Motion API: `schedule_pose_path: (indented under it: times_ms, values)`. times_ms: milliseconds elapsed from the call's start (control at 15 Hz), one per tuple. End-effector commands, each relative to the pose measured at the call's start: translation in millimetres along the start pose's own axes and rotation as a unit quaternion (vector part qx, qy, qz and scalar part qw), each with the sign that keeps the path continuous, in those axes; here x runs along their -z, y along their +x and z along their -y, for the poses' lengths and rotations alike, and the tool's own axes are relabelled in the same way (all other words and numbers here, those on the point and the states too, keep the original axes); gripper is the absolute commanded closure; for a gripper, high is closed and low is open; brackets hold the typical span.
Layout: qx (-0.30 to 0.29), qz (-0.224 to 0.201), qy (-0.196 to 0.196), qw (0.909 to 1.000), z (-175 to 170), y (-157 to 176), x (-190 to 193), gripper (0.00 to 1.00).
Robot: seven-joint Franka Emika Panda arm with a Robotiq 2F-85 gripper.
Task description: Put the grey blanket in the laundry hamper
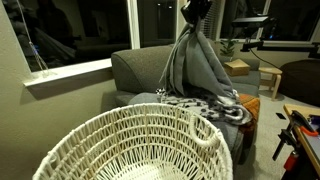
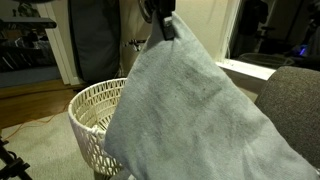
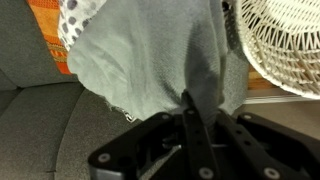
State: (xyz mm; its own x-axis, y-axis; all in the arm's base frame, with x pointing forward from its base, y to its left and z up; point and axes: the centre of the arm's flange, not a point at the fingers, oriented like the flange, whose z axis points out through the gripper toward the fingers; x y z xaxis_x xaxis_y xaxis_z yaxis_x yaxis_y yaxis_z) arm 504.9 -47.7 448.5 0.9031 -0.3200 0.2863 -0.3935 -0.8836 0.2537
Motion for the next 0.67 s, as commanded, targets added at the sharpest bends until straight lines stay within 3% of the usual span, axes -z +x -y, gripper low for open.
schedule_pose_path:
  times_ms: [0,600]
  values:
    - [0.015,-0.015,0.004,0.9998,-16,-5,39,0.99]
    - [0.063,-0.043,0.012,0.997,-9,-2,79,0.99]
